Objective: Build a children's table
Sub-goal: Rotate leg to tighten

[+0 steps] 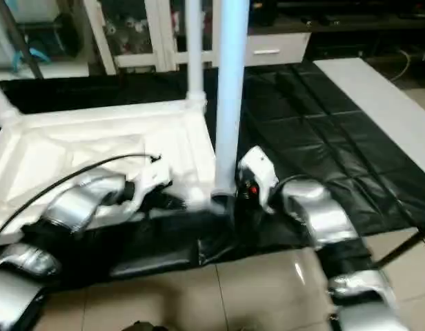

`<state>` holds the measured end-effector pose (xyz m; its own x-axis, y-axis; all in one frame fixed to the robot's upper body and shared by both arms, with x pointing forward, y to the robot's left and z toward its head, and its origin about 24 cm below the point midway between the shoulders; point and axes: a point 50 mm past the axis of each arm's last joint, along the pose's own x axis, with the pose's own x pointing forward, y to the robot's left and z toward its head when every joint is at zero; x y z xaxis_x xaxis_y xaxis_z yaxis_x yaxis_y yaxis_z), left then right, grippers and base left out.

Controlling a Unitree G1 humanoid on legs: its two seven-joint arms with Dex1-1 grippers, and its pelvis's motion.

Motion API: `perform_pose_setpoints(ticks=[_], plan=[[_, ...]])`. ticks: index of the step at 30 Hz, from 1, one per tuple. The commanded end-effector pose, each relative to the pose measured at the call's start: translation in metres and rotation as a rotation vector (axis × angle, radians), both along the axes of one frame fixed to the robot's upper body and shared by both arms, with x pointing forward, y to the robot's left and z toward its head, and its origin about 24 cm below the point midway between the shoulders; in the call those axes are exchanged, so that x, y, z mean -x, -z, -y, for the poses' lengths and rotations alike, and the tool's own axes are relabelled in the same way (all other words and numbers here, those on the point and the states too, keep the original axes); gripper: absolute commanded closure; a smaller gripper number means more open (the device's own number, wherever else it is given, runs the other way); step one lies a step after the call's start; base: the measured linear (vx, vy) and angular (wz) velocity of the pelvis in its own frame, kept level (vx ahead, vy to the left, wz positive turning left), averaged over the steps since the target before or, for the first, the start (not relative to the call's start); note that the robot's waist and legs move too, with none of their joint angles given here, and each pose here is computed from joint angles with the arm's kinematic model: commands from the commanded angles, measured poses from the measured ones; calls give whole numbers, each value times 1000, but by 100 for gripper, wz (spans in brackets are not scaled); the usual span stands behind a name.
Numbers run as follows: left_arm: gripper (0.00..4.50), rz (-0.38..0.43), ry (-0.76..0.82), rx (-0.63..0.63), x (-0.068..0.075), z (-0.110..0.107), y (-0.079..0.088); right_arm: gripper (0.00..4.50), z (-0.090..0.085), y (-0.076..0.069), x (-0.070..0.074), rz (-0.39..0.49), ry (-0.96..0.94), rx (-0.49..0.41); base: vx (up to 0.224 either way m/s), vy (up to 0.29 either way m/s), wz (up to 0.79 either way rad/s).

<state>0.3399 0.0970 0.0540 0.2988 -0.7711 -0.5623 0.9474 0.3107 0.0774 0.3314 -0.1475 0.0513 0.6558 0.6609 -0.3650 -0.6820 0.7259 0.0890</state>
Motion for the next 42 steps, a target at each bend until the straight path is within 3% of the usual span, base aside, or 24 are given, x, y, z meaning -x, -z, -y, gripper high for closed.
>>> perform_pose_setpoints(ticks=[1,4,8,13,17,18,19,20,23,24,28,36,42], plan=[[450,23,-13,36,-3,21,-2,178,-6,9,-7,-22,142,17,0,0,0],[450,46,-77,58,-10,29,-4,178,-18,13,-14,-22,242,-2,0,0,0],[450,105,-243,61,-23,42,-7,179,-50,17,-30,-27,476,41,0,0,0],[450,136,-300,59,-28,45,-9,180,-70,13,-35,12,524,96,0,0,0],[450,128,-264,53,-27,40,-8,180,-85,0,-39,18,442,-98,0,0,0],[450,130,-262,48,-27,37,-7,145,-86,-3,-39,48,414,-90,0,0,0],[450,132,-261,43,-27,35,-7,145,-85,-5,-40,72,393,-81,0,0,0],[450,133,-254,39,-27,33,-6,111,-84,-7,-40,86,365,-89,0,0,0],[450,127,-207,30,-24,25,-3,98,-72,-14,-37,131,288,-111,0,0,0],[450,119,-169,22,-21,21,-2,71,-65,-16,-31,141,198,-124,0,0,0],[450,88,-26,29,-11,14,1,52,-44,-20,-12,145,5,-92,0,0,0],[450,-62,292,18,20,-5,1,52,11,-28,27,77,-334,72,0,0,0],[450,-98,353,-6,26,-11,-1,52,19,-31,37,23,-426,104,0,0,0]])
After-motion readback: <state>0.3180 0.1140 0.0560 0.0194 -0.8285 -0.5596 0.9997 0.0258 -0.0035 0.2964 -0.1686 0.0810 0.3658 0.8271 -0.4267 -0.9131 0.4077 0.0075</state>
